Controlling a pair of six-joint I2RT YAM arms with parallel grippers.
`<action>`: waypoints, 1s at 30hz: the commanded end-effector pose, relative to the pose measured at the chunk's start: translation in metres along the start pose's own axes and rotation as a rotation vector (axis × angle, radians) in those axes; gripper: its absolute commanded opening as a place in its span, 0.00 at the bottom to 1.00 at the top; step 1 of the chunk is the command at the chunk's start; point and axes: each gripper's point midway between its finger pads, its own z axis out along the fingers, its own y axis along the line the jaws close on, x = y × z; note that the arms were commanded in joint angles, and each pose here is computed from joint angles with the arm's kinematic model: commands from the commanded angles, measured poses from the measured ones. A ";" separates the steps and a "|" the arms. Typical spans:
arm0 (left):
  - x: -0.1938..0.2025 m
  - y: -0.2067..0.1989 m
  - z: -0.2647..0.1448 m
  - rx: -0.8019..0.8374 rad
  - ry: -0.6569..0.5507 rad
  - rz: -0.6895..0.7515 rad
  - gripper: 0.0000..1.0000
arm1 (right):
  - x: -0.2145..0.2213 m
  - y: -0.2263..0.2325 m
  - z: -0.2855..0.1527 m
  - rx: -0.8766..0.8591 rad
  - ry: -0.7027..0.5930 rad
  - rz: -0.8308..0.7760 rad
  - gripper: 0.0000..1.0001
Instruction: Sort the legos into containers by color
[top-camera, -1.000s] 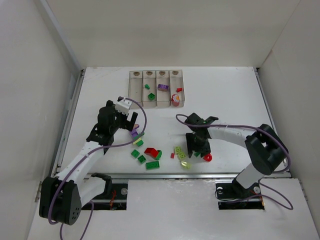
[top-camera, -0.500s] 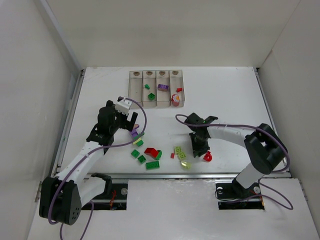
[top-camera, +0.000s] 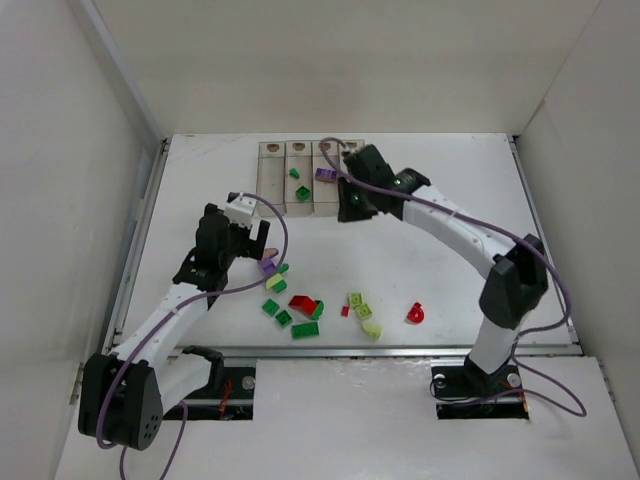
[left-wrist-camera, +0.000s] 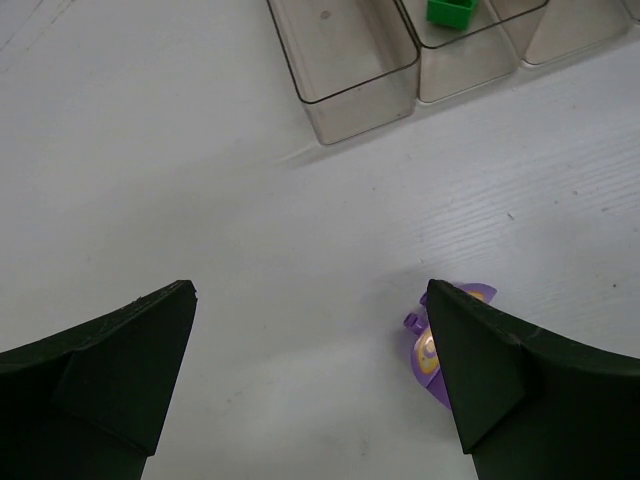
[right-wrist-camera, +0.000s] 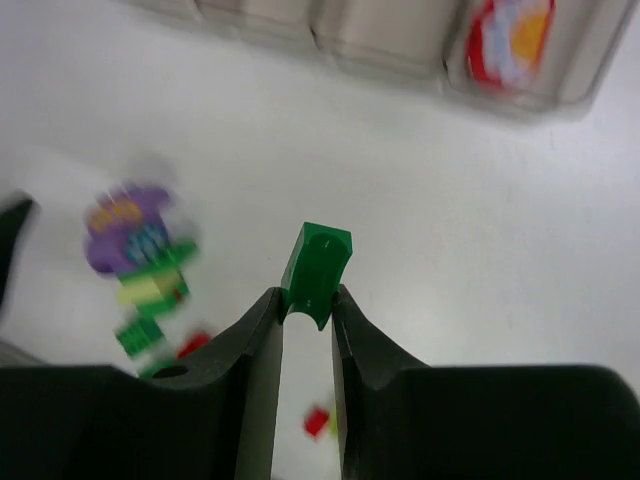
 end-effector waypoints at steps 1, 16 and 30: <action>-0.004 0.011 -0.005 -0.078 -0.016 -0.075 1.00 | -0.066 0.033 0.039 -0.061 -0.140 -0.071 0.00; 0.002 0.027 -0.017 -0.139 0.031 -0.086 1.00 | -0.211 0.053 0.128 -0.151 -0.495 -0.004 0.00; -0.004 0.033 -0.011 -0.140 0.012 -0.050 1.00 | -0.187 0.075 0.135 -0.294 -0.406 -0.056 0.66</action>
